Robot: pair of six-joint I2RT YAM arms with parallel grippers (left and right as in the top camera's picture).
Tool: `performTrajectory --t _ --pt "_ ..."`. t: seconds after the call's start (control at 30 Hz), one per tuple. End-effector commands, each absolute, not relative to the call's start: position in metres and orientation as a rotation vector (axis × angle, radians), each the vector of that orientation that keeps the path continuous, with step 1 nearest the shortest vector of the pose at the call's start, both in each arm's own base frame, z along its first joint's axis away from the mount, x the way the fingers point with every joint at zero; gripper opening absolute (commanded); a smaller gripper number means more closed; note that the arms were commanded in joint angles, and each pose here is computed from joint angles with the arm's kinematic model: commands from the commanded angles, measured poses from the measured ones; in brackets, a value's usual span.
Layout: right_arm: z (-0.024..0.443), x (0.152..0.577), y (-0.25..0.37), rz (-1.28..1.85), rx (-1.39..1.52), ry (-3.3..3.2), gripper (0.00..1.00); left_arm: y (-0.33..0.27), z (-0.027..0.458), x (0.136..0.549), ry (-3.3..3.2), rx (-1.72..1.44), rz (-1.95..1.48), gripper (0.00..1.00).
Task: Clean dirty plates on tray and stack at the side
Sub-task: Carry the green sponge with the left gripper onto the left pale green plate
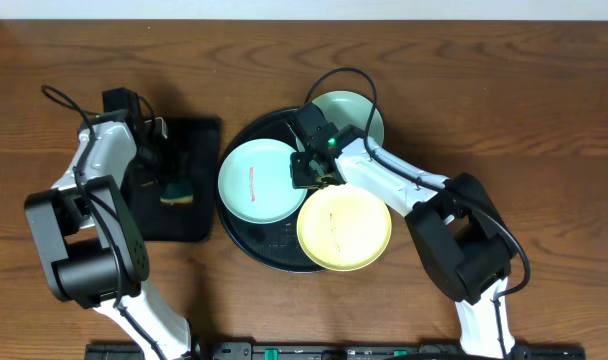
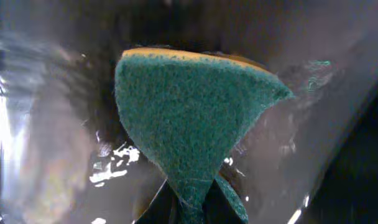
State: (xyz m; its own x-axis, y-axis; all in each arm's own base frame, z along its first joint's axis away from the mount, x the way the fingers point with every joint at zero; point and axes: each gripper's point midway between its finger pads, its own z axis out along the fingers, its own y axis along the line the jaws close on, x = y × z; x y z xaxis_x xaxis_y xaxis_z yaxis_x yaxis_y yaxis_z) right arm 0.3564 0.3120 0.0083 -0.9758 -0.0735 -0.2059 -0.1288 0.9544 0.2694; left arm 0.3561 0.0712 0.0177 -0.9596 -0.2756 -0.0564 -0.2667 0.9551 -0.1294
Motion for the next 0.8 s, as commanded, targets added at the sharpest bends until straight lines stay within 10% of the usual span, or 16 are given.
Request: performTrajectory --t 0.0,0.33,0.77 --pt "-0.005 0.354 0.308 0.409 -0.151 2.953 0.01 0.079 0.046 0.369 2.987 -0.438 -0.151 0.07" --pt "-0.007 0.352 0.294 0.431 -0.099 3.011 0.01 0.054 0.124 0.358 2.878 -0.449 -0.259 0.07" --pt "-0.006 0.35 0.298 0.461 -0.126 3.014 0.01 -0.037 0.103 0.343 2.987 -0.388 -0.324 0.07"
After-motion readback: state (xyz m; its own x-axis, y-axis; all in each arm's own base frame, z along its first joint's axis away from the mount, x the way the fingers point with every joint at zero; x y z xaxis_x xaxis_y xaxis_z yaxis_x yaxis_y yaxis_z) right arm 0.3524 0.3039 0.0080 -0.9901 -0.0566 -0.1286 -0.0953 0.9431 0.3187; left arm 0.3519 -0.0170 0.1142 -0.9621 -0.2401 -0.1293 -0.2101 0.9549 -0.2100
